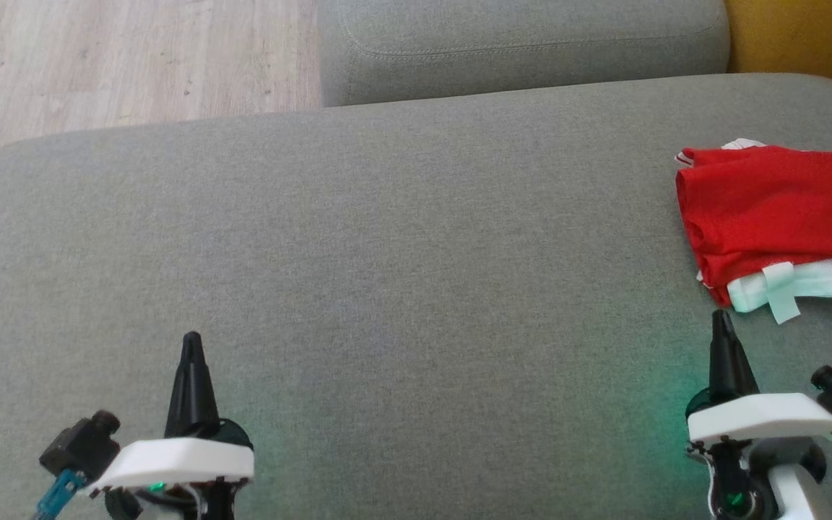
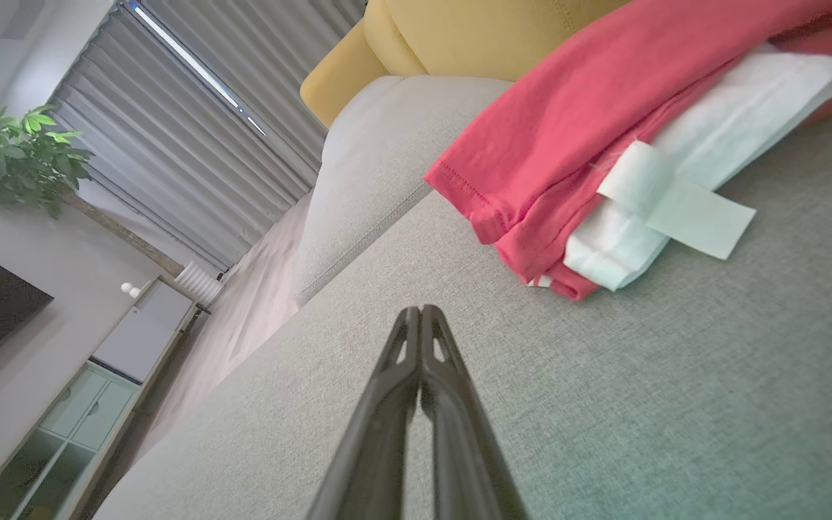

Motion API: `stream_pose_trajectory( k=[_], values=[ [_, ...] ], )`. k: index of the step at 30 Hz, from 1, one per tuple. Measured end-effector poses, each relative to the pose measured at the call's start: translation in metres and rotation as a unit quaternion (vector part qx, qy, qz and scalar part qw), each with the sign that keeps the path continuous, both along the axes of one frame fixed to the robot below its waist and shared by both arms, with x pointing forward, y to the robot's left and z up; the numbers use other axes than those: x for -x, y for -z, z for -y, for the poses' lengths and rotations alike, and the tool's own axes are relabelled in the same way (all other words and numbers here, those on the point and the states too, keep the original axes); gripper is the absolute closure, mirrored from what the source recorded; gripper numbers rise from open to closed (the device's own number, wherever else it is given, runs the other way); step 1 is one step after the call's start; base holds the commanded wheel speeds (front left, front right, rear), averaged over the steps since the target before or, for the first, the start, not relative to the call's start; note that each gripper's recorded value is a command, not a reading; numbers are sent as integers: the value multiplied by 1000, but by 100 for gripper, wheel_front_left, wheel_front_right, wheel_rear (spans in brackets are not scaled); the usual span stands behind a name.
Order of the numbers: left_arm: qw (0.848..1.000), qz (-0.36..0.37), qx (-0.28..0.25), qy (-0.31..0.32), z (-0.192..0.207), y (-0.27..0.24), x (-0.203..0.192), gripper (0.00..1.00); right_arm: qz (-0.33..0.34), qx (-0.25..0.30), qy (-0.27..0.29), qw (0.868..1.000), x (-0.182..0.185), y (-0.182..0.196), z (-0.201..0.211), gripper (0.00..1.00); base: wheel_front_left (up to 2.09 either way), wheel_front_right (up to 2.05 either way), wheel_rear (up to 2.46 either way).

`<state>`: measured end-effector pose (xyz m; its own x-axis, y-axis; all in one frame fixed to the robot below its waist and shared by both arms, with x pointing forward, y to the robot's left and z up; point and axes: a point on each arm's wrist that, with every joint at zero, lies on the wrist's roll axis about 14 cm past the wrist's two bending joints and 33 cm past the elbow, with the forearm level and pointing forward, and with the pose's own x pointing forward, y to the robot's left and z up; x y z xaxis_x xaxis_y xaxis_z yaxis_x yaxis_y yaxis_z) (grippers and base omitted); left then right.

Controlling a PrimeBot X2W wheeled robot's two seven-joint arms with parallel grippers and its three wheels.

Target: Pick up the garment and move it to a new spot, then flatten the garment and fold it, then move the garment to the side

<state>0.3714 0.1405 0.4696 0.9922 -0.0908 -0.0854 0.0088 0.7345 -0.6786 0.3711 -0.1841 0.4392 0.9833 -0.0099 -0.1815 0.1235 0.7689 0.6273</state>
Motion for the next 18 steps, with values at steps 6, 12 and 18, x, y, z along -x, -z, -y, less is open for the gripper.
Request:
stream_pose_trajectory(
  k=[6, 12, 18],
  values=[
    [1000, -8, 28, -5, -2, 1, 0, 100, 2, -30, 10, 999, -1, -2, 3, 100, 0, 0, 0],
    [998, -17, 58, -13, -6, 3, 1, 100, 4, -62, 20, 998, -1, -5, 6, 100, 0, 0, 0],
    [996, -21, 82, -22, -11, 3, 0, 100, 3, -88, 25, 996, -1, -6, 7, 100, 0, 0, 0]
  ],
)
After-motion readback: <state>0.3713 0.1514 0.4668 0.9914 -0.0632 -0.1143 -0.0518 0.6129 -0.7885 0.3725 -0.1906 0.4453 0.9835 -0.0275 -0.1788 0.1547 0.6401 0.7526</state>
